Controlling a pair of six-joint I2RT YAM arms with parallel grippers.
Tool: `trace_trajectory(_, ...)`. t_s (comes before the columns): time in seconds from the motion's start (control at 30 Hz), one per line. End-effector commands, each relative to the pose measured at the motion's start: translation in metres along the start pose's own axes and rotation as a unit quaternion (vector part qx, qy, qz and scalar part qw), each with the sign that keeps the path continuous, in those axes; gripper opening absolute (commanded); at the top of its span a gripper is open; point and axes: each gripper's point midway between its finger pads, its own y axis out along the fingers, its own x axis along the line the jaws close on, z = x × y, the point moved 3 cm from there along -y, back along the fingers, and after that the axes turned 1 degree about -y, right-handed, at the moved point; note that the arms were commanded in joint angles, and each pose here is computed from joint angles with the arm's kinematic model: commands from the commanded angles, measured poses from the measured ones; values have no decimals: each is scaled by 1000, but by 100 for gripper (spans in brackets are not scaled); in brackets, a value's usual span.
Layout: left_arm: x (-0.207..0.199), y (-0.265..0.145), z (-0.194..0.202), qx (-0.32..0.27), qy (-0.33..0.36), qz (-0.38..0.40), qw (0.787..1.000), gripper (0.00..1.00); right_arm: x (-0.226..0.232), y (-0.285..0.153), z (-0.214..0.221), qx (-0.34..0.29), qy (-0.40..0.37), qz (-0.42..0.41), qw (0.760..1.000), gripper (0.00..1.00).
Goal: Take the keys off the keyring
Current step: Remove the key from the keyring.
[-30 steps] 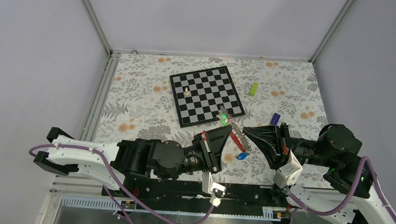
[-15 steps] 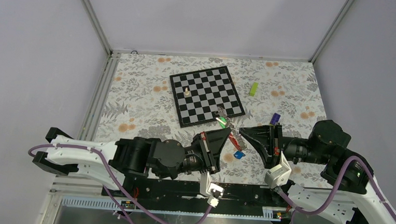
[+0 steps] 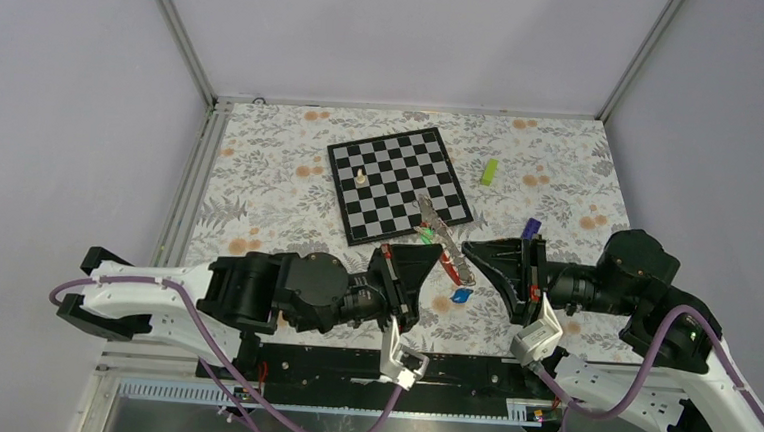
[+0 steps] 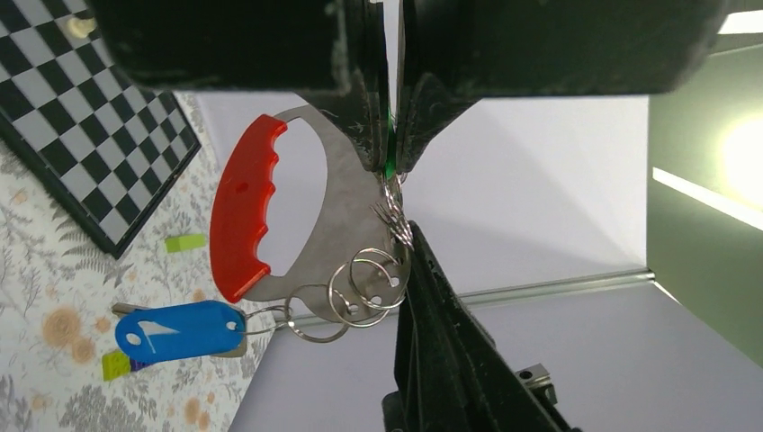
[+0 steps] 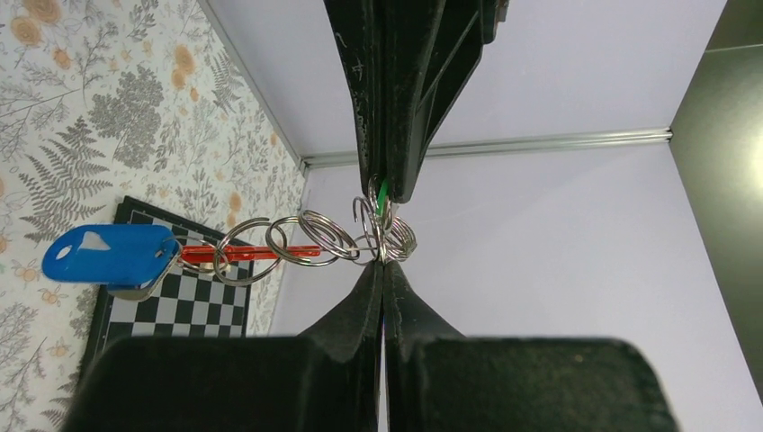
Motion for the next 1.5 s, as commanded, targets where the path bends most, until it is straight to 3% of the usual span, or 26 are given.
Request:
trace_trajectory(0.0,46,-14,-1,-35,-110,-90,989,0,-22,-2,-9,-20,-5,42,999,0)
trace_trajectory(0.2,82,-28,9,-41,-261,-222,939,0,-31,-2,-29,-80,44,55,994,0)
trace_trajectory(0.33,93,-34,12,-46,-350,-236,905,0,-37,-5,-39,-104,117,59,986,0)
trace_trajectory(0.5,92,-36,5,-68,-416,-208,882,0,-42,-2,-48,-133,227,56,963,0)
trace_trajectory(0.63,96,-46,2,-91,-479,-199,850,0,-50,-3,-46,-127,312,88,938,0)
trace_trajectory(0.87,85,-71,-24,-200,-521,-140,818,0,-61,-17,-49,-118,408,123,897,0)
trace_trajectory(1.07,71,-74,-35,-218,-564,-99,791,0,-48,-22,-48,-86,466,103,875,0)
trace_trajectory(1.2,65,-67,-34,-192,-608,-89,765,0,-25,-19,-51,-77,467,41,880,0)
trace_trajectory(1.37,51,-55,-36,-155,-651,-59,741,0,1,-16,-47,-78,407,18,910,0)
trace_trajectory(1.4,47,-52,-38,-149,-658,-51,736,0,2,-19,-46,-79,390,30,917,4)
trace_trajectory(1.47,40,-48,-40,-141,-672,-42,726,0,0,-23,-35,-56,387,72,918,28)
